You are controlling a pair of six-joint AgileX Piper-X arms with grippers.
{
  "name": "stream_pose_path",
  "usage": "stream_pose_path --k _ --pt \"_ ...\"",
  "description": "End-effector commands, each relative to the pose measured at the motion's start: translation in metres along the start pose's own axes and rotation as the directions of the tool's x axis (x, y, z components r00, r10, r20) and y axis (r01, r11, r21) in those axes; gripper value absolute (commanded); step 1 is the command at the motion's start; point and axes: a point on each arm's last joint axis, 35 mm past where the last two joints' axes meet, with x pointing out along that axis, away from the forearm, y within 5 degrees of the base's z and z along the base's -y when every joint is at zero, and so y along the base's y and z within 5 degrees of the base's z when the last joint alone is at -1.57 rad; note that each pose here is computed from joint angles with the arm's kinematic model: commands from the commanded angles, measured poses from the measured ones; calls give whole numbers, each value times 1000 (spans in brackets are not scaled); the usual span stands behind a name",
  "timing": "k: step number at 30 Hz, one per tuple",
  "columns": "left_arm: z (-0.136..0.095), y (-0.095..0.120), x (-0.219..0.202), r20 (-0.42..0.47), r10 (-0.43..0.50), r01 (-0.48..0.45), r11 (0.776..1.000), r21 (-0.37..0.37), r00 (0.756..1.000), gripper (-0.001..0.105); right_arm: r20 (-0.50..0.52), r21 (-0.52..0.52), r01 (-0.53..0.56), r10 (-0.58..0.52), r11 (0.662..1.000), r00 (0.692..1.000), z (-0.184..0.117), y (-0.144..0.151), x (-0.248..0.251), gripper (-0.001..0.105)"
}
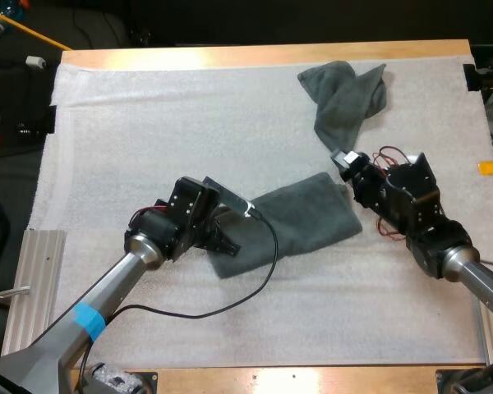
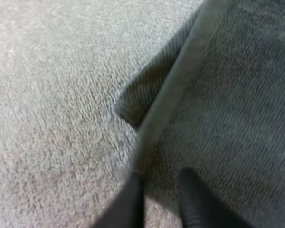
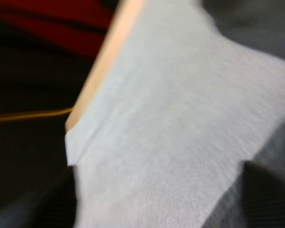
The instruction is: Pick towel from pile, fold and stack
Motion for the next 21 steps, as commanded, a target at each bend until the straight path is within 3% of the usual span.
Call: stream_pose_path --k 1,4,8,11,14,16,19,21 --pt "11 1 -12 46 14 -12 999 -34 999 46 19 -82 -45 47 996 999 7 8 -5 81" --pt "23 1 -32 76 6 -2 999 -45 997 74 21 -177 -46 51 983 998 11 13 -15 81" --pt "31 3 -67 141 -5 16 997 -79 990 65 -12 -303 -3 -1 953 1000 17 20 -30 81" --pt "28 4 -97 202 -55 86 985 -147 978 65 -55 -397 26 -52 918 997 22 27 -41 81" --pt "19 4 -125 263 -152 213 952 -221 953 65 -98 -488 63 -126 871 987 29 35 -52 81" --pt "11 5 -144 305 -218 304 913 -272 927 65 -136 -545 66 -166 836 977 35 42 -58 81" --pt "-1 7 -169 362 -268 389 864 -319 893 65 -186 -602 63 -216 796 959 40 48 -66 80" --pt "-8 8 -181 388 -275 413 845 -339 880 65 -202 -610 69 -239 790 950 44 48 -70 80"
